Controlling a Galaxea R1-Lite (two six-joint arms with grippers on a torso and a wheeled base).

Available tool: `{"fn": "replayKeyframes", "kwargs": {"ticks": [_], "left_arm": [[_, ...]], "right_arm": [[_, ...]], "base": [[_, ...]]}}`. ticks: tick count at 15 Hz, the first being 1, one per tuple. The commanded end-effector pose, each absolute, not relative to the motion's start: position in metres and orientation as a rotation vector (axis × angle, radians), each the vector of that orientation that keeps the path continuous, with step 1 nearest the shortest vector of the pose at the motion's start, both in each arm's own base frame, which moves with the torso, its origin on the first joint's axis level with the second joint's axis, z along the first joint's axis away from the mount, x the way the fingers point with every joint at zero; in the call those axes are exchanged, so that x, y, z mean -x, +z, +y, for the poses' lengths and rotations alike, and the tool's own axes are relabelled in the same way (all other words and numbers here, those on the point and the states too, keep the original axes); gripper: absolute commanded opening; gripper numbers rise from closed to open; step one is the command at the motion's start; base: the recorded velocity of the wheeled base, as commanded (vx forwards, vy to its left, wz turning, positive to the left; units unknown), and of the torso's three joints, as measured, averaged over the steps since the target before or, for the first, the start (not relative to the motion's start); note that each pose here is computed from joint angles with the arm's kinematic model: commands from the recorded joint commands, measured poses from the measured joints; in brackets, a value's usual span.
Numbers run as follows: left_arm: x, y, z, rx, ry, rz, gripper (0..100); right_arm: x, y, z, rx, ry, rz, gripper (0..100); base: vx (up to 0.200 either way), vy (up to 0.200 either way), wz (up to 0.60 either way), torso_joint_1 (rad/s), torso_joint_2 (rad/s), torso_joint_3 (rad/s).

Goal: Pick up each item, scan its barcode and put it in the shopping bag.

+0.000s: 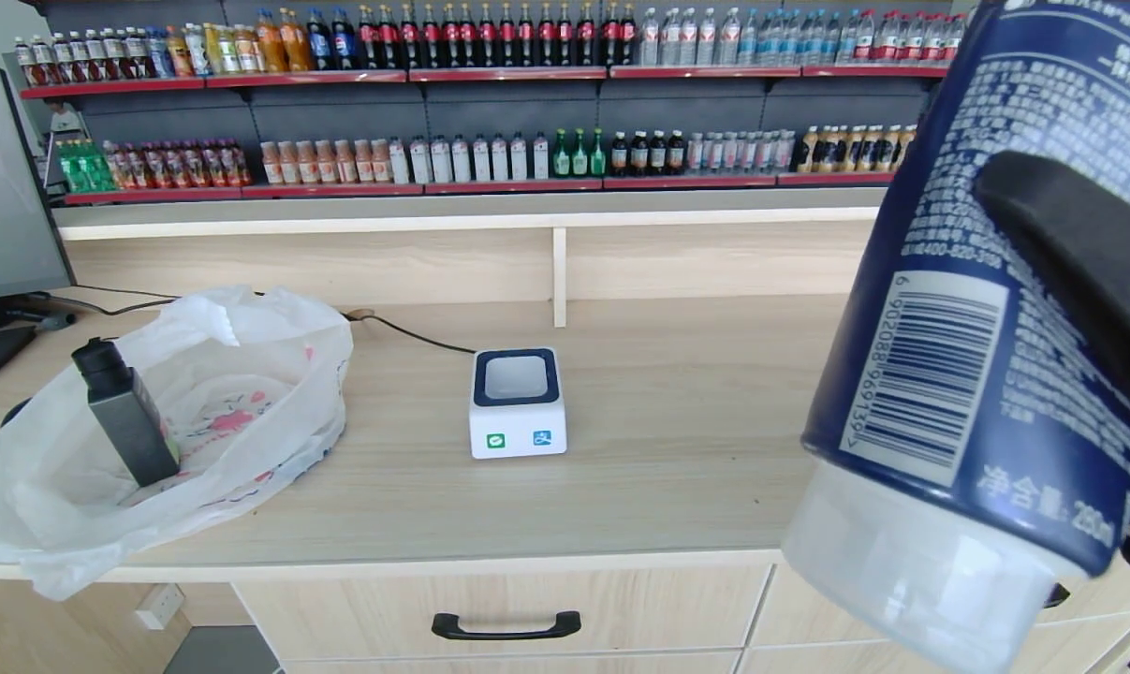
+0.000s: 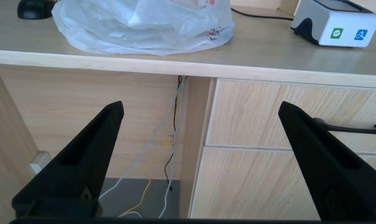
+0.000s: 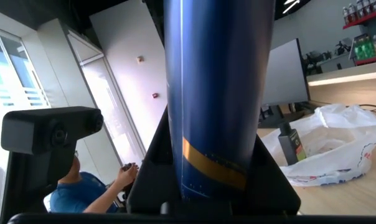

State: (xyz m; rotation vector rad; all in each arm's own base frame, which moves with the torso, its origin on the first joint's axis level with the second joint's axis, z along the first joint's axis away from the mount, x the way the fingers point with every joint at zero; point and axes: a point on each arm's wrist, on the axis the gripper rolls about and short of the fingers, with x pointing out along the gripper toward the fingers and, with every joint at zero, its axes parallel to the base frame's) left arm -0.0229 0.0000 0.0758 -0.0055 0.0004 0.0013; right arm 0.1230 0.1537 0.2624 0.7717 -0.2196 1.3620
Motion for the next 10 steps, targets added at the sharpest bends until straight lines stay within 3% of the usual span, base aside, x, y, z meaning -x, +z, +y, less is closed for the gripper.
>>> {"fn": "replayKeyframes", "kwargs": {"ticks": [1, 5, 10], "left_arm": [[0.023, 0.076, 0.0, 0.006, 0.002, 0.0, 100], [0.023, 0.076, 0.0, 0.003, 0.002, 0.0, 100], [0.023, 0.076, 0.0, 0.005, 0.0, 0.0, 100]], "right_arm": [[-0.132, 0.252, 0.16, -0.724, 1.33, -0.201, 0], [-0.15, 0.23, 0.172, -0.571, 1.259, -0.201, 0], [-0.208, 0.197, 0.149, -0.145, 0.942, -0.319, 0]], "base": [[0.0, 0.0, 0.0, 0.0, 0.0, 0.0], [0.0, 0.0, 0.0, 0.0, 0.0, 0.0], [0.0, 0.0, 0.0, 0.0, 0.0, 0.0]]}}
